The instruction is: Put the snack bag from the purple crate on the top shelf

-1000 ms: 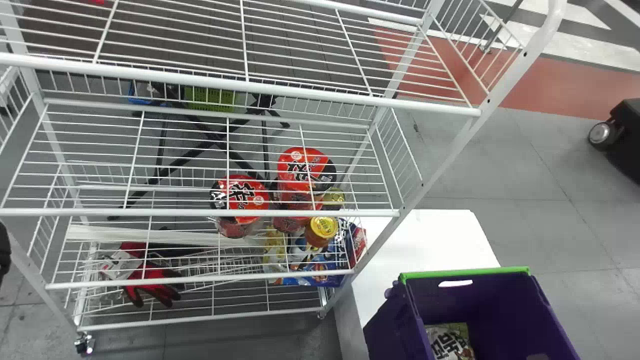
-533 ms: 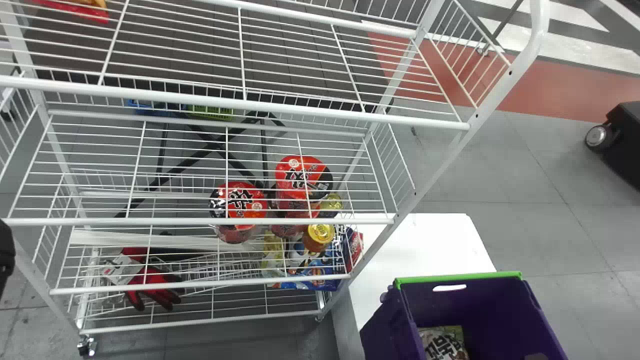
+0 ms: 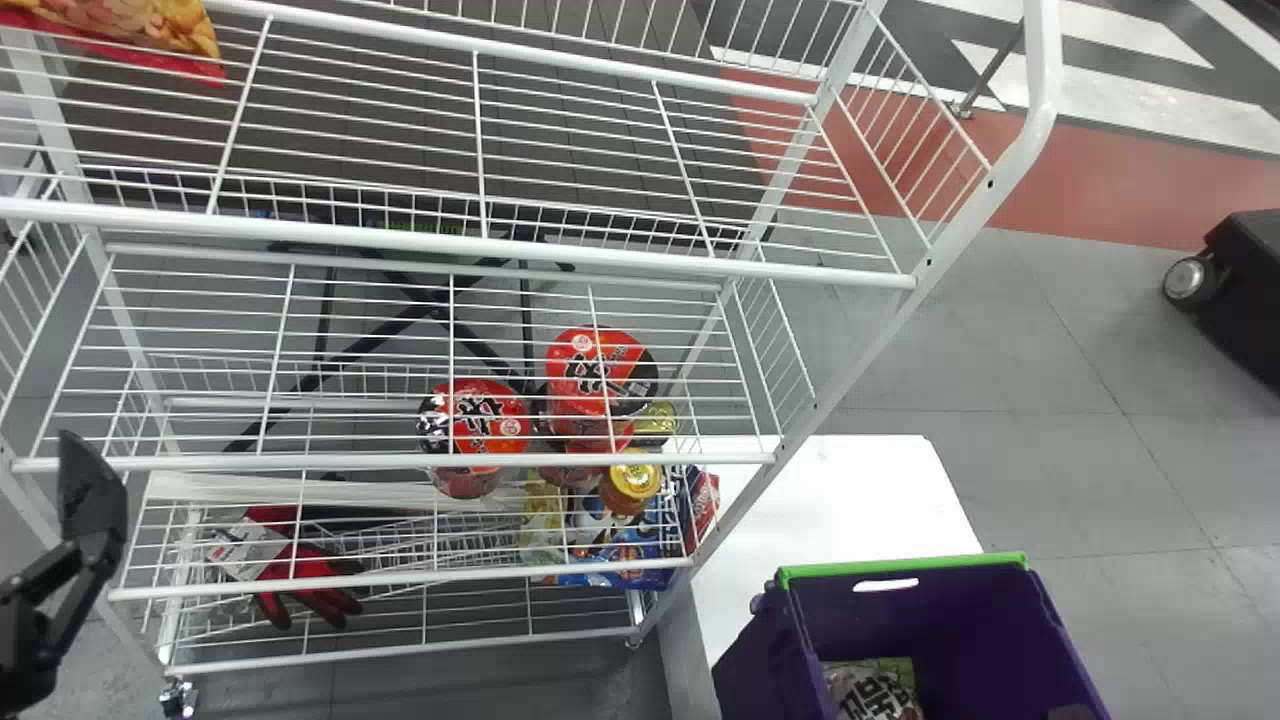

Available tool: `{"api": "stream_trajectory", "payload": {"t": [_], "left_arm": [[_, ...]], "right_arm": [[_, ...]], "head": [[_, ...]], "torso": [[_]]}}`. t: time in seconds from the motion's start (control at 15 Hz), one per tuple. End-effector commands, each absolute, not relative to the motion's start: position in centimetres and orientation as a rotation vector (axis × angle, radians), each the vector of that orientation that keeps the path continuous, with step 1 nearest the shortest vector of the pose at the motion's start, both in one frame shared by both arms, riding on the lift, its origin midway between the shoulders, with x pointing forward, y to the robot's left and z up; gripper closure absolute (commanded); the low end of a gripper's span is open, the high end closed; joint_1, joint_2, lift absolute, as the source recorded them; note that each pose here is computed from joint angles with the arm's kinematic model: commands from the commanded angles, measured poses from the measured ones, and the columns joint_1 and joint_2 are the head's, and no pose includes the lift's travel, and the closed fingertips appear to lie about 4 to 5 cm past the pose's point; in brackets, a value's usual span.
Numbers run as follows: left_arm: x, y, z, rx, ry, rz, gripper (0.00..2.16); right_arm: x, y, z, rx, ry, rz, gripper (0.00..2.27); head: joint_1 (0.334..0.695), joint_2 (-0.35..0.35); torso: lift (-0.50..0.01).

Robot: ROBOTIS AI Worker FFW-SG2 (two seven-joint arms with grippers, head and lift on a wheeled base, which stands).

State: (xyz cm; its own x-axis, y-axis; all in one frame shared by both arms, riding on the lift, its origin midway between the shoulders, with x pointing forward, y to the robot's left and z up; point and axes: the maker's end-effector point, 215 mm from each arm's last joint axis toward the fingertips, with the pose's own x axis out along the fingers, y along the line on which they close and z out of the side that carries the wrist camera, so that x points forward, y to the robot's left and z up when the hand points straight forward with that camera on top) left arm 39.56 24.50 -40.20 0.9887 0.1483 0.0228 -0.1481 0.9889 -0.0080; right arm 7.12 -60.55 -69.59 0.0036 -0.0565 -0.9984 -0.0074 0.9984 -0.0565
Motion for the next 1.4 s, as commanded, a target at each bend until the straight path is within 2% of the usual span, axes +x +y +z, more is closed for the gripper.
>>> {"api": "stream_trajectory", "payload": {"t": [0.0,0.2,1.33], "left_arm": [[39.5,24.3,-41.4,0.022,0.035,0.132,0.1],[39.2,23.9,-42.3,0.037,0.072,0.112,0.1],[37.4,24.8,-42.1,0.069,0.075,0.098,0.11]], "right_arm": [[7.3,-60.5,-69.6,-0.06,1.558,-0.029,2.02],[7.7,-60.5,-69.6,-0.082,1.53,-0.002,2.02],[8.0,-57.8,-70.8,-0.092,1.484,0.053,2.02]], "head": [[0.695,-0.35],[0.695,-0.35],[0.695,-0.35]], "torso": [[-0.218],[-0.206],[-0.137]]}}
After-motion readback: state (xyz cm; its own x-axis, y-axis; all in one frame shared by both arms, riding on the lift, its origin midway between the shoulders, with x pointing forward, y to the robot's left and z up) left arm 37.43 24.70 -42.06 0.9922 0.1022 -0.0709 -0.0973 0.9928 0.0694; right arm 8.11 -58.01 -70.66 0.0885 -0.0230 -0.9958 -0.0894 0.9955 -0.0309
